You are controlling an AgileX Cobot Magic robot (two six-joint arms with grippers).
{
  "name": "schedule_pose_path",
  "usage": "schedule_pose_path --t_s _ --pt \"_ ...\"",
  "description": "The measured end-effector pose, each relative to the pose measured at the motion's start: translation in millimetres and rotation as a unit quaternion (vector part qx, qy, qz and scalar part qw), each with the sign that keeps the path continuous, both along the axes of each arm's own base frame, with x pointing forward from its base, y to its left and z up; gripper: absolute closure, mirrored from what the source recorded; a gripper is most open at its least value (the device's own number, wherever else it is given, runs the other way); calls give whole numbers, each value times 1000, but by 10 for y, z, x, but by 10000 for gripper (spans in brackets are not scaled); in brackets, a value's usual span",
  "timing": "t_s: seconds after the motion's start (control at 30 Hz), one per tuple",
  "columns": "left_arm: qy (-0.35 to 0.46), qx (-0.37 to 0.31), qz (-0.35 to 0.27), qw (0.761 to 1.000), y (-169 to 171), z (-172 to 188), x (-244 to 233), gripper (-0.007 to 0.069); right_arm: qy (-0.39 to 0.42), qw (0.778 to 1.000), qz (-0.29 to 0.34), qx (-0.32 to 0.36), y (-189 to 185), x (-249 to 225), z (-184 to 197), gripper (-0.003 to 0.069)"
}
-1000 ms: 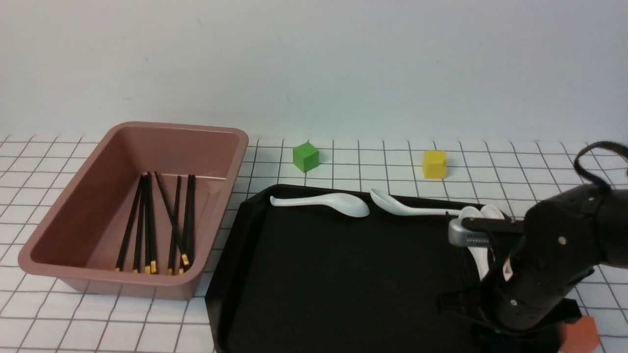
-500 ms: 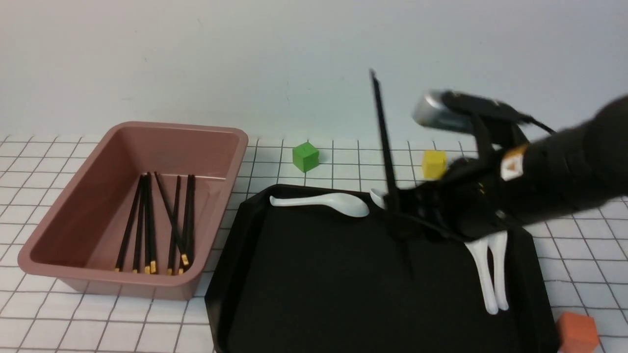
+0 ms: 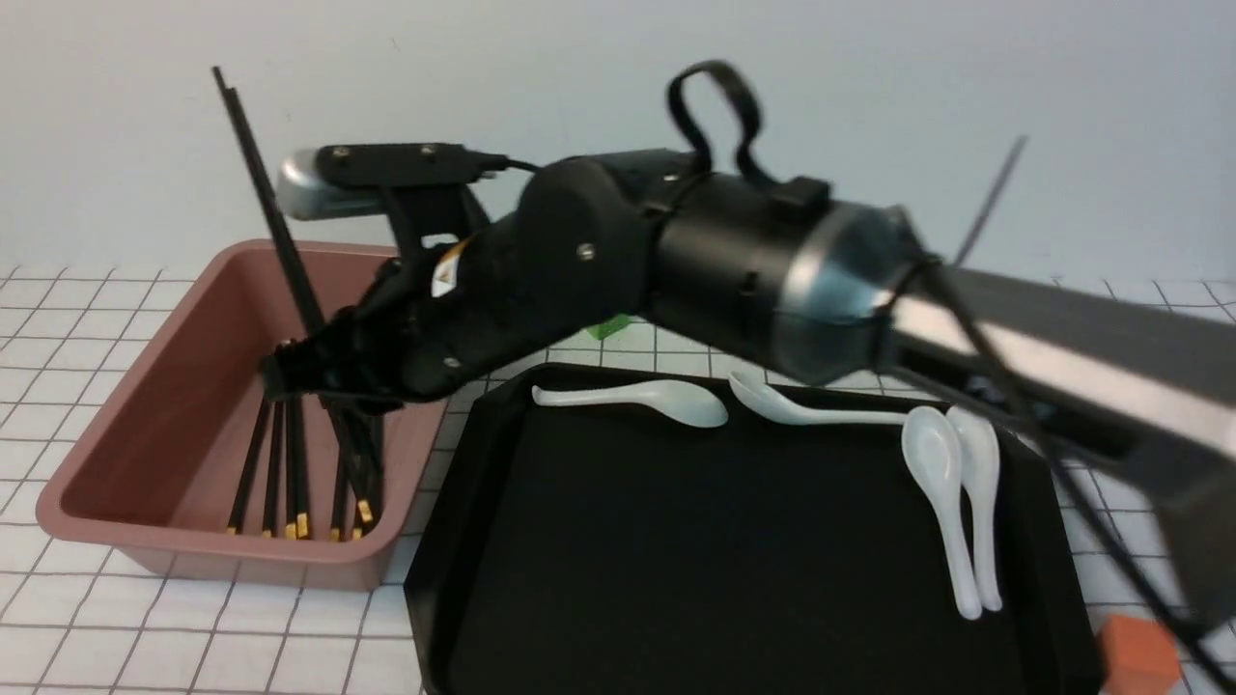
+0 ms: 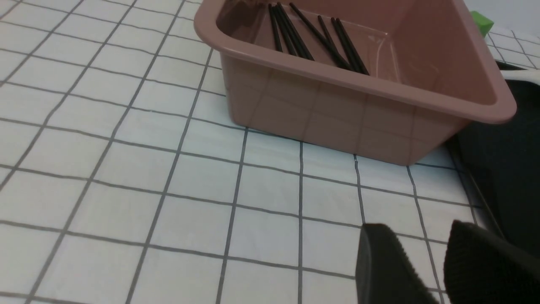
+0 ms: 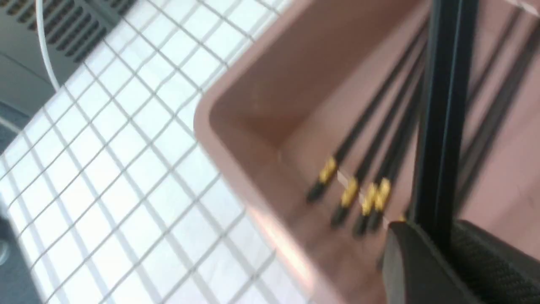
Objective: On white black tablecloth take chopsticks from black tray and put them in box.
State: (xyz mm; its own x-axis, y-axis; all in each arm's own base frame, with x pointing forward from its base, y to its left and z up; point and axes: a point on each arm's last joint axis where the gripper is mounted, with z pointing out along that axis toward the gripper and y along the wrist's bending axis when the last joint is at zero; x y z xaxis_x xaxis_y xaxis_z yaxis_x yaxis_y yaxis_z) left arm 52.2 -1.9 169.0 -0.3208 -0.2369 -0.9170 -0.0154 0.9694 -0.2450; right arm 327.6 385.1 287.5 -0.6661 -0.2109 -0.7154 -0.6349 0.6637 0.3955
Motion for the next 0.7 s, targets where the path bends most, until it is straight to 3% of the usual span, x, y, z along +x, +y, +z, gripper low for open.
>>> schedule_pose_path --t_s 0.27,0.4,0.57,0.7 --pt "0 0 0 1000 0 0 0 387 -56 998 3 -39 307 371 -541 518" --pt "0 0 0 1000 0 0 0 387 -48 997 7 -55 313 378 -650 440" --pt "0 0 0 1000 0 0 0 387 -41 997 15 -70 278 340 -573 363" --pt "0 0 0 1000 0 0 0 387 -38 996 26 -80 175 234 -243 376"
